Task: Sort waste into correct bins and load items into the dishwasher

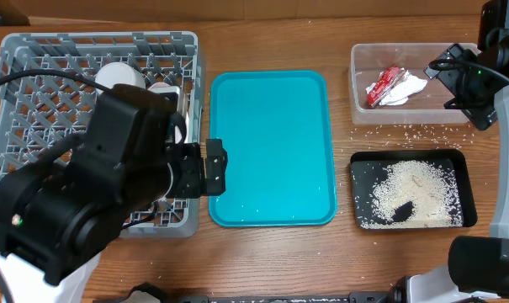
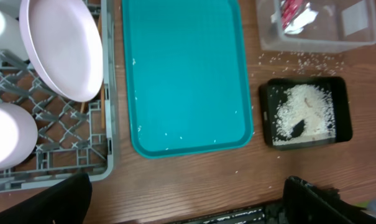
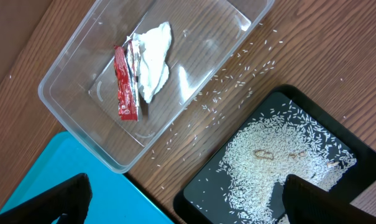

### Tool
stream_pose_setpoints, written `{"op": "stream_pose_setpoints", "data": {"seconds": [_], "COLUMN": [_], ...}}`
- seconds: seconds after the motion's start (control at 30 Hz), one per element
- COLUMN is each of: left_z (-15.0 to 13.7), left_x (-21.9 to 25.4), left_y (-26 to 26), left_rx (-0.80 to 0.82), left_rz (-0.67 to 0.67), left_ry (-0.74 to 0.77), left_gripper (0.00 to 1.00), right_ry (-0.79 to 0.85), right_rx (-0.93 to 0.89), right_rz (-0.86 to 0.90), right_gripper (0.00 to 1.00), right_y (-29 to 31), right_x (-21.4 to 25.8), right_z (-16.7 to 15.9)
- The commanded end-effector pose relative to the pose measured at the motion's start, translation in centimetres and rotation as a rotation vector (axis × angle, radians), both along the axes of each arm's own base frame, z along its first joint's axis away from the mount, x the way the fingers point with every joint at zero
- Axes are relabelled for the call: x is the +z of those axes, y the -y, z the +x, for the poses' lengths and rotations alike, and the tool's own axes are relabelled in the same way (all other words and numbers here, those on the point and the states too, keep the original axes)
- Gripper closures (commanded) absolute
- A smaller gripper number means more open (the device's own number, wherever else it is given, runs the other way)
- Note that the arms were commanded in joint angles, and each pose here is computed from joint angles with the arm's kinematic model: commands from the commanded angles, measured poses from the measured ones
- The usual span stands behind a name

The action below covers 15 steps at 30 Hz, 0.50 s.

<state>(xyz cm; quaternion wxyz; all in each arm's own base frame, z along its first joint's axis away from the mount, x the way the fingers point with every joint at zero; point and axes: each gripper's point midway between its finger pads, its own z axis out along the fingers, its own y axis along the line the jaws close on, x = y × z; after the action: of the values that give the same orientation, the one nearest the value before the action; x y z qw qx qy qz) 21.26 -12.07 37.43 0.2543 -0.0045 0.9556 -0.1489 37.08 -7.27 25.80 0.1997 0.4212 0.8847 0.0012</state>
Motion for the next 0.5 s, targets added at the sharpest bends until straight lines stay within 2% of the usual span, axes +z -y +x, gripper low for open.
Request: {"op": "stream_pose_setpoints", "data": {"seconds": [0.0,0.17,0.47], "left_z": [0.4,0.5,0.7], "left_x": [-0.9,-1.1,-3.2], "left_y": [0.5,0.6,0.1], "left_rx": [-0.006,-0.106,-0.336], "left_rz": [0.009,0.068,0.252], "left_ry": [-0.036,-0.007,0.011], "left_gripper": [0.00,0.00,0.00], "right_ry": [0.008,0.008,0.008], "right_rx": [-0.006,-0.006,-0.006], "right_rz": [-0.008,-0.008,-0.008], "right_gripper": [0.00,0.00,0.00], "right_y": [0.1,0.1,0.1], "right_x": [0.2,0.2,0.2], "right_z": [0.1,0.1,0.1]}}
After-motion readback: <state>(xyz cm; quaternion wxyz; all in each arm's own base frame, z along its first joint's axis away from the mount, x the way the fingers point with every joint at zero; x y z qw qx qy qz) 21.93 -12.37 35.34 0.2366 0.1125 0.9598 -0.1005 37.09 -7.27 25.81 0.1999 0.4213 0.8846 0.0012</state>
